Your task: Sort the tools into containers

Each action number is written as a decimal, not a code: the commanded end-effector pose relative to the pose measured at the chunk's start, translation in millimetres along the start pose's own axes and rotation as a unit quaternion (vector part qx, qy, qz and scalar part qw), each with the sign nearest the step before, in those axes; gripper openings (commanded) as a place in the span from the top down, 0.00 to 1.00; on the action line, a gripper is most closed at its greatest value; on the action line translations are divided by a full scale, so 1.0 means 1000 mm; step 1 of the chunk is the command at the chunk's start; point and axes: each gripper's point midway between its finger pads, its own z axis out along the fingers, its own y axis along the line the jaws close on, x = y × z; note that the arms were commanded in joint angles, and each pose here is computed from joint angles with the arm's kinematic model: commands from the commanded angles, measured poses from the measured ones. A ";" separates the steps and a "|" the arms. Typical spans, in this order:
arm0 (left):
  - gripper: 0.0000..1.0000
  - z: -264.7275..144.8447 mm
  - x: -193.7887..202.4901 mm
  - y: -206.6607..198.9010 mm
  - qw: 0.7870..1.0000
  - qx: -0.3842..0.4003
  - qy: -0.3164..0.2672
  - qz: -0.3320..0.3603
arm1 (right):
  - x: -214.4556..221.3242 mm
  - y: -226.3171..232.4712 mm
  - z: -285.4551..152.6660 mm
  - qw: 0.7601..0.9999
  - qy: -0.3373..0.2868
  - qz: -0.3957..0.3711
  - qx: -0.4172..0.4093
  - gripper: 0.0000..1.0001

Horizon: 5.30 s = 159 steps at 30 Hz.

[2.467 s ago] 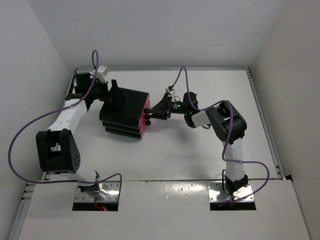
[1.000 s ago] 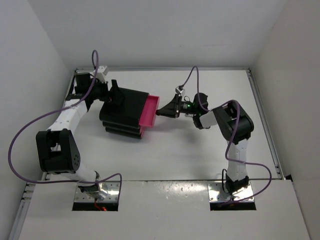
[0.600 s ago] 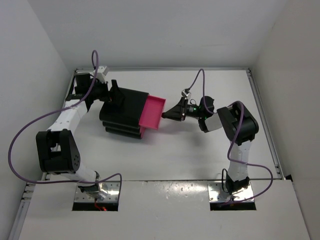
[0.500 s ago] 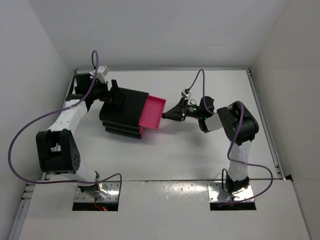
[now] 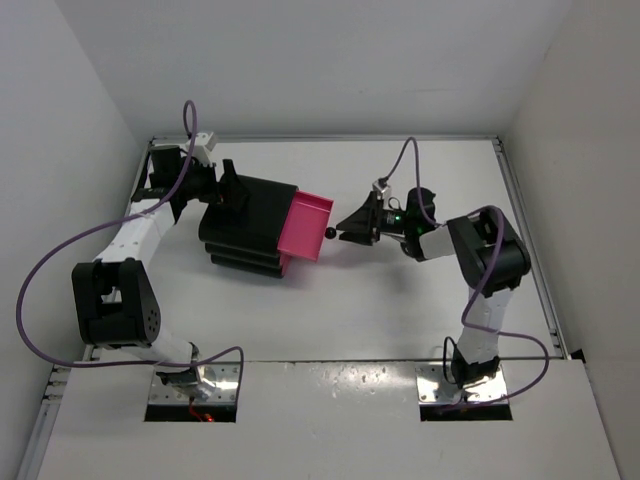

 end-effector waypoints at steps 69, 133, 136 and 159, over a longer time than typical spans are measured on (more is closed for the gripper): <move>0.00 -0.015 0.092 0.011 0.984 -0.067 0.161 -0.027 | -0.089 -0.138 -0.146 0.691 0.334 -0.488 0.416 0.60; 0.00 -0.151 -0.020 0.084 0.950 -0.250 -0.131 -0.135 | -0.038 0.111 0.198 0.872 0.084 -0.452 0.170 1.00; 0.00 -0.151 -0.016 0.086 0.950 -0.249 -0.127 -0.140 | -0.041 0.093 0.202 0.868 0.087 -0.452 0.185 1.00; 0.00 -0.146 0.000 0.086 0.954 -0.234 -0.113 -0.148 | -0.035 0.130 0.187 0.848 0.058 -0.493 0.186 0.38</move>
